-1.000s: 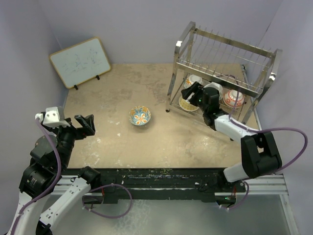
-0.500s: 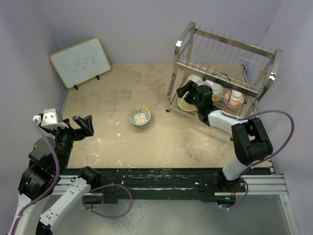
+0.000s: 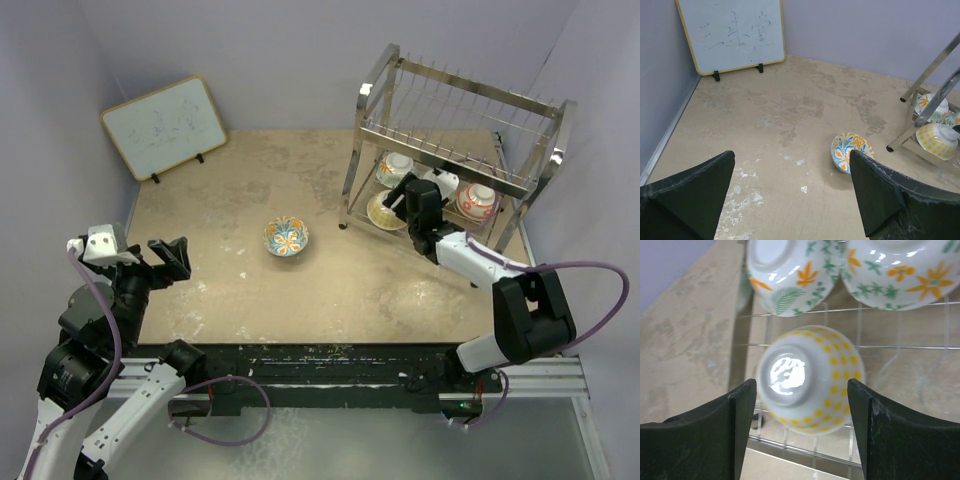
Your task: Load the bowls into the dish rack
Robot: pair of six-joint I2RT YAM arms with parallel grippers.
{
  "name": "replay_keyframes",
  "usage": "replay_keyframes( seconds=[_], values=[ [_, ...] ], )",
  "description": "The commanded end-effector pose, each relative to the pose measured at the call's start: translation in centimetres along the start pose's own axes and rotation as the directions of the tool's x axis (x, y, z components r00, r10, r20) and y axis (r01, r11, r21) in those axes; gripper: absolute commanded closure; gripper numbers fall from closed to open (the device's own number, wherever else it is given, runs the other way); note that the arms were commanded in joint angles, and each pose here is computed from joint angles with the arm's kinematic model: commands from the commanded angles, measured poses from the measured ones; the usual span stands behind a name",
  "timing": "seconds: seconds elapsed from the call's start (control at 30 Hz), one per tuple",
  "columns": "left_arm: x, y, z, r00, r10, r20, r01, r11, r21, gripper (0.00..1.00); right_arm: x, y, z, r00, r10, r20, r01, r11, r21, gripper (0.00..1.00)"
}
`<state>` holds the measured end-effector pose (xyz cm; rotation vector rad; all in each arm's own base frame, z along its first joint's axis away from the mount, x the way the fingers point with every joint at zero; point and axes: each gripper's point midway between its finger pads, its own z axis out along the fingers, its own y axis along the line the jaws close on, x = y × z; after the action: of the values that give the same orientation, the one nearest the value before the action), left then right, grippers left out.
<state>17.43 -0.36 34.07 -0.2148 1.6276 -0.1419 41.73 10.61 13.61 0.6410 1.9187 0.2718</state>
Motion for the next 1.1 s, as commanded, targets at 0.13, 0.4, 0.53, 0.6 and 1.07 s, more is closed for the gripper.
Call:
replay_keyframes(
  seconds=[0.13, 0.4, 0.53, 0.6, 1.07],
  values=[
    [-0.4, -0.1, -0.1, 1.000, -0.008, 0.021, 0.008, 1.000, 0.015, 0.01, -1.5, -2.7, -1.7, 0.990, -0.134, 0.045, 0.126, 0.979, 0.162, 0.24],
    [0.0, 0.2, -0.3, 1.000, -0.008, 0.016, 0.008, 1.000, 0.007, 0.01, -2.6, 4.2, -5.0, 0.976, -0.170, 0.136, 0.177, 0.983, -0.040, 0.24],
    [0.0, 0.3, -0.4, 1.000, -0.009, 0.019, 0.009, 1.000, 0.004, 0.01, -2.3, 6.1, -4.2, 0.977, -0.176, 0.117, 0.186, 0.979, -0.088, 0.24],
    [0.0, 0.4, -0.5, 1.000, -0.008, 0.021, 0.008, 1.000, 0.000, 0.01, -2.1, 6.6, -3.4, 0.978, -0.177, 0.108, 0.187, 0.979, -0.087, 0.24],
    [0.0, 0.7, -0.4, 1.000, 0.003, 0.023, -0.003, 1.000, -0.012, 0.01, 0.7, 11.5, -1.4, 0.990, -0.108, 0.089, 0.131, 0.937, -0.324, 0.25]
  ],
)
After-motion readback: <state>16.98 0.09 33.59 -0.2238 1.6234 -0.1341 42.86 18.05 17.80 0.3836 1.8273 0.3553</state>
